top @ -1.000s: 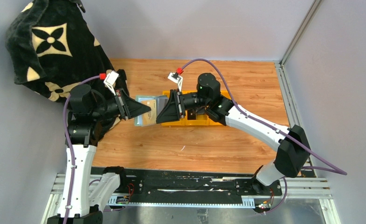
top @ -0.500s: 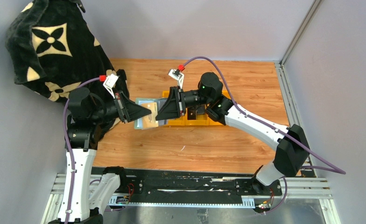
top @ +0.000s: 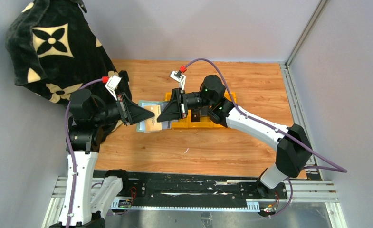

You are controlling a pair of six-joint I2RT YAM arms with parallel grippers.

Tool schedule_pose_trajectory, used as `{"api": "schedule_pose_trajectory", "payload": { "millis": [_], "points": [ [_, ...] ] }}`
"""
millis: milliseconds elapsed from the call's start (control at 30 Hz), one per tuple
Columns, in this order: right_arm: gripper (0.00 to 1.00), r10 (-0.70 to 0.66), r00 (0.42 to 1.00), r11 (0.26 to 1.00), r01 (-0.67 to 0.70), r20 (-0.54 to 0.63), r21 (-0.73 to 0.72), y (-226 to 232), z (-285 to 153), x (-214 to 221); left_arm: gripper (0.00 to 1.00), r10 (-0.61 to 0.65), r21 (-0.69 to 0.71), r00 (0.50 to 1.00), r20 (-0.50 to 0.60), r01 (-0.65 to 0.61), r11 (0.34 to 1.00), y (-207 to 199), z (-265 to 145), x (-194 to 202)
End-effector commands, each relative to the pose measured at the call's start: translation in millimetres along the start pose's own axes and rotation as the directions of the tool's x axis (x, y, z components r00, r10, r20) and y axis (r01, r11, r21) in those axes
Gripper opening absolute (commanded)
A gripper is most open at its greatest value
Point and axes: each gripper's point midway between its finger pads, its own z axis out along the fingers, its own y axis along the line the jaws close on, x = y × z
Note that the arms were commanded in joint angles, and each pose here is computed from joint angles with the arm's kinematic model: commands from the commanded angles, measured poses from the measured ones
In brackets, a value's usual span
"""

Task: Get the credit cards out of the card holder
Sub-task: Remove the credit card from the card holder.

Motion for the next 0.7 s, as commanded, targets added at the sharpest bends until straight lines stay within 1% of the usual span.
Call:
{"api": "schedule_pose_trajectory", "payload": {
  "millis": [0,67,233,367,400,467,500,533,567,600,667],
  "points": [
    [0.00,-0.043,0.999,0.998,0.044,0.014,-0.036,16,-8,2,0.13,-0.004,0.071,0.999,-0.041,0.006,0.997,-12,-1,6],
    [0.00,-0.044,0.999,0.998,0.044,0.020,-0.038,17,-10,4,0.13,-0.003,0.079,0.999,-0.044,0.007,0.997,-14,-2,7],
    [0.00,-0.044,0.999,0.998,0.045,0.027,-0.039,19,-13,6,0.04,0.003,0.088,0.999,-0.042,0.000,0.996,-18,-2,5],
    [0.06,-0.043,0.998,0.997,0.045,0.040,-0.061,23,-13,3,0.00,0.010,0.086,0.999,-0.038,-0.007,0.996,-18,-2,5],
    [0.11,-0.043,0.998,0.996,0.046,0.042,-0.074,26,-12,2,0.00,0.010,0.085,0.999,-0.037,-0.007,0.996,-17,-2,5],
    [0.26,-0.039,0.998,0.994,0.043,0.046,-0.097,29,-11,-1,0.00,0.013,0.084,0.999,-0.037,-0.010,0.996,-17,-2,6],
    [0.30,-0.034,0.998,0.994,0.039,0.049,-0.104,29,-10,-2,0.00,0.013,0.083,0.999,-0.036,-0.010,0.997,-17,-2,5],
    [0.32,-0.034,0.998,0.993,0.040,0.053,-0.115,31,-10,-3,0.00,0.014,0.082,0.999,-0.036,-0.011,0.997,-17,-2,5],
    [0.32,-0.028,0.998,0.992,0.035,0.054,-0.123,31,-9,-4,0.00,0.015,0.082,0.999,-0.035,-0.012,0.997,-17,-2,5],
    [0.29,-0.025,0.998,0.990,0.033,0.059,-0.134,33,-9,-6,0.00,0.015,0.082,0.999,-0.035,-0.012,0.997,-17,-2,5],
    [0.14,-0.011,0.998,0.988,0.021,0.067,-0.156,34,-10,-9,0.00,0.016,0.083,0.999,-0.034,-0.013,0.996,-18,-2,4]
  ]
}}
